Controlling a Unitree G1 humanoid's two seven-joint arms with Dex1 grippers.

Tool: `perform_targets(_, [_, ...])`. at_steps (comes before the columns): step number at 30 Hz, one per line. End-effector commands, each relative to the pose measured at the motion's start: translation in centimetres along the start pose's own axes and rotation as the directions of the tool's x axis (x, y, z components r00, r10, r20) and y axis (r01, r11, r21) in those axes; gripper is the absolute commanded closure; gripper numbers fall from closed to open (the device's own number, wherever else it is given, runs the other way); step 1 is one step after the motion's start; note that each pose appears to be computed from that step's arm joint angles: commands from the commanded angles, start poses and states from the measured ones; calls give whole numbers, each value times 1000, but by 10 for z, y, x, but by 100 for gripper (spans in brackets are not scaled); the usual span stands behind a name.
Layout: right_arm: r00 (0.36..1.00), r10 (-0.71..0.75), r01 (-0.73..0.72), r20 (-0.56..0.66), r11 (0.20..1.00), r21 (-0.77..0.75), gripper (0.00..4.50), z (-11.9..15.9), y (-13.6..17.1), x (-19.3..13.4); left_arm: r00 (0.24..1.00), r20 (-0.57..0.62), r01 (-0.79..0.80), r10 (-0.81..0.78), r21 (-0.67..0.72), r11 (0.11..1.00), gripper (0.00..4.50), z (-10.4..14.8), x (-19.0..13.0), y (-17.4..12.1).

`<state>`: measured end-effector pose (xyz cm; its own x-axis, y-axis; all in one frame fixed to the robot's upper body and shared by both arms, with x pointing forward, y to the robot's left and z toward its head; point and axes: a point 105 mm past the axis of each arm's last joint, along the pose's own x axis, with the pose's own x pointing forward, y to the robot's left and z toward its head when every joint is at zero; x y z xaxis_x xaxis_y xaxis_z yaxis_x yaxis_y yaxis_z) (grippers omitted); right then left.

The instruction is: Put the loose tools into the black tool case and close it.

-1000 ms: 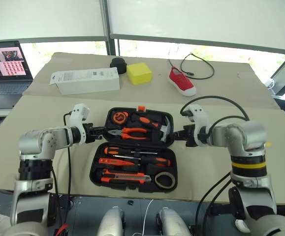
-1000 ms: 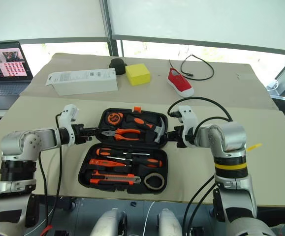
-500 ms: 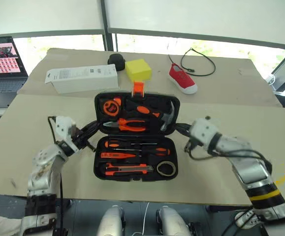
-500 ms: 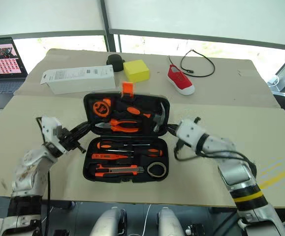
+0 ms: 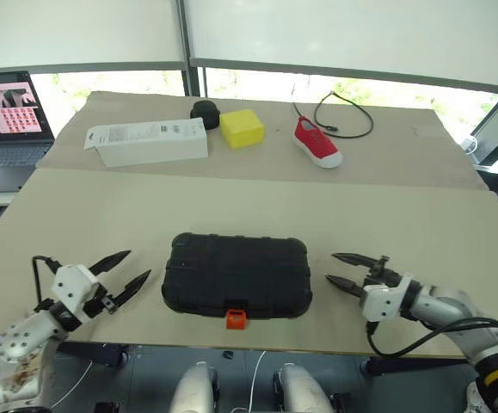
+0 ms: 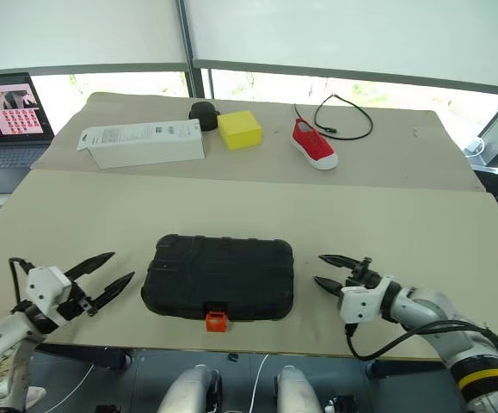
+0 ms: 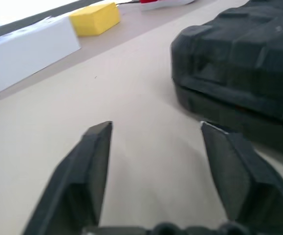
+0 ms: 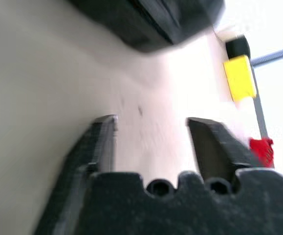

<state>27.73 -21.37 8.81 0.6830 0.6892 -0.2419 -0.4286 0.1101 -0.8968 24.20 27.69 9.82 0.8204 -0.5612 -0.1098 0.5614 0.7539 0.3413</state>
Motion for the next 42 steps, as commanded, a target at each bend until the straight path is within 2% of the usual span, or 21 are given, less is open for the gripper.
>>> perform_targets(1, [998,-18,31,-57,970,240,199,-7,-9,-25,1000,3,-22,22,-22,1000,142,12,-2,20])
perform_targets(3, [998,60,-53,-5,920,388,247,8,1,-33,1000,24,-12,13,-53,999,197,22,12,27])
perform_targets(4, [994,106,-108,30,885,453,294,19,7,-35,999,33,0,2,-59,998,211,27,22,29])
perform_targets(8, [962,234,-272,139,802,531,426,54,25,-31,995,52,82,-79,-55,995,346,43,64,26])
perform_targets(9, [951,262,-308,162,779,547,450,62,30,-26,993,45,110,-108,-49,993,391,45,77,24])
perform_targets(11, [923,323,-384,208,758,527,450,80,41,-16,982,8,188,-188,-44,981,447,45,100,16])
perform_targets(13, [899,372,-439,233,744,504,450,92,50,-7,962,-59,262,-266,-60,963,447,37,116,8])
perform_targets(16, [912,348,-411,220,744,527,450,95,48,12,940,-119,318,-319,-32,948,447,30,129,5])
perform_targets(20, [928,321,-372,190,769,519,450,94,44,33,921,-152,352,-357,-64,934,447,24,136,5])
perform_targets(25, [961,215,-275,173,799,535,450,90,21,59,890,-175,405,-421,-123,906,447,15,121,1])
perform_targets(34, [995,34,-83,98,828,554,450,53,-27,101,904,-116,381,-411,-215,899,447,14,87,-14])
perform_targets(38, [998,7,-44,70,838,544,450,37,-40,119,918,-93,354,-386,-248,902,447,17,79,-25])
perform_targets(42, [998,-5,-27,58,837,546,450,27,-48,122,940,-110,288,-324,-254,923,447,15,73,-21])
